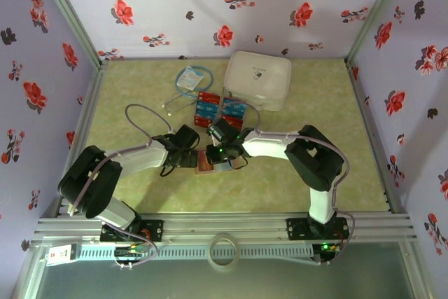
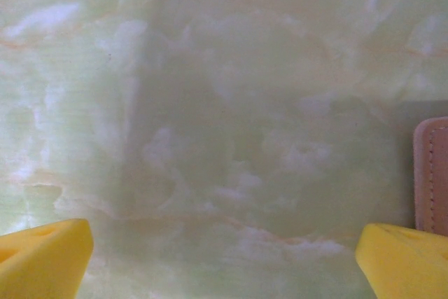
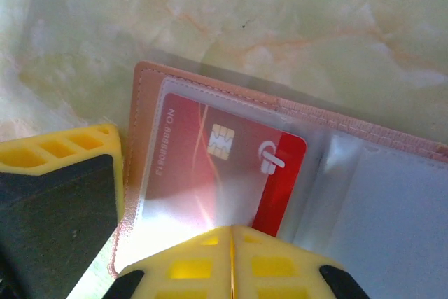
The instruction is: Put the credit cards into the card holder
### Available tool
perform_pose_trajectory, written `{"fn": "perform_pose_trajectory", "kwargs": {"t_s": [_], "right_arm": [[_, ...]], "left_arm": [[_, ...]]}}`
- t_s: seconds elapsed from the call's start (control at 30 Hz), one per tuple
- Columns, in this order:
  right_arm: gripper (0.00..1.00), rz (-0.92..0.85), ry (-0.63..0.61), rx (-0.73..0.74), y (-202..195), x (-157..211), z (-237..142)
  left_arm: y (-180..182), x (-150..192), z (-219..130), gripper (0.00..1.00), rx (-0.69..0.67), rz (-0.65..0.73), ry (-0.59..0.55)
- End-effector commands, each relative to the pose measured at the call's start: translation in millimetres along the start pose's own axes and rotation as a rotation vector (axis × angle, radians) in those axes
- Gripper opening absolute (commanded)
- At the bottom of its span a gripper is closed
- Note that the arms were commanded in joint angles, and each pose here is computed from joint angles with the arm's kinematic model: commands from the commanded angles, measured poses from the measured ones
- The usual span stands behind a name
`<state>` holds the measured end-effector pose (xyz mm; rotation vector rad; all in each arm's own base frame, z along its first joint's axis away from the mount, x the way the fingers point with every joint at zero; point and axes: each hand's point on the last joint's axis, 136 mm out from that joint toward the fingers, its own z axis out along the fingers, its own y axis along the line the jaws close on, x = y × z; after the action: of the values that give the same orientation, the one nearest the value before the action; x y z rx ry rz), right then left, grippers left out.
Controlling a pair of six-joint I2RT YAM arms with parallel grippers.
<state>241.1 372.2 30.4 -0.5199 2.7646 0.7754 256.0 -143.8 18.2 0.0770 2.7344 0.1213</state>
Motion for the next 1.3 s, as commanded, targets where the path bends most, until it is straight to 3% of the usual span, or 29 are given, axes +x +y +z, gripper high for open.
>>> {"fn": "perform_pose_trajectory", "kwargs": {"t_s": [0.0, 0.2, 0.43, 0.87, 1.27], "right_arm": [[0.11, -0.025, -0.050, -0.036, 20, -17, -27], [0.22, -0.006, -0.106, -0.010, -2, -28, -63], [0.23, 0.061, -0.130, -0.007, -45, -31, -79], [0.13, 0.076, -0.076, -0.043, -58, -29, -56], [0.07, 0.091, -0.053, -0.046, -62, -27, -41]], "left_arm": [[-3, 4, 7, 1.00, 0.002, -0.003, 0.017], [18, -7, -13, 1.00, -0.015, -0.063, -0.027], [24, -20, -43, 1.00, 0.024, -0.103, -0.080], [-34, -36, -64, 1.00, 0.208, -0.133, -0.110], [-77, -26, -54, 1.00, 0.247, -0.083, -0.093]]}}
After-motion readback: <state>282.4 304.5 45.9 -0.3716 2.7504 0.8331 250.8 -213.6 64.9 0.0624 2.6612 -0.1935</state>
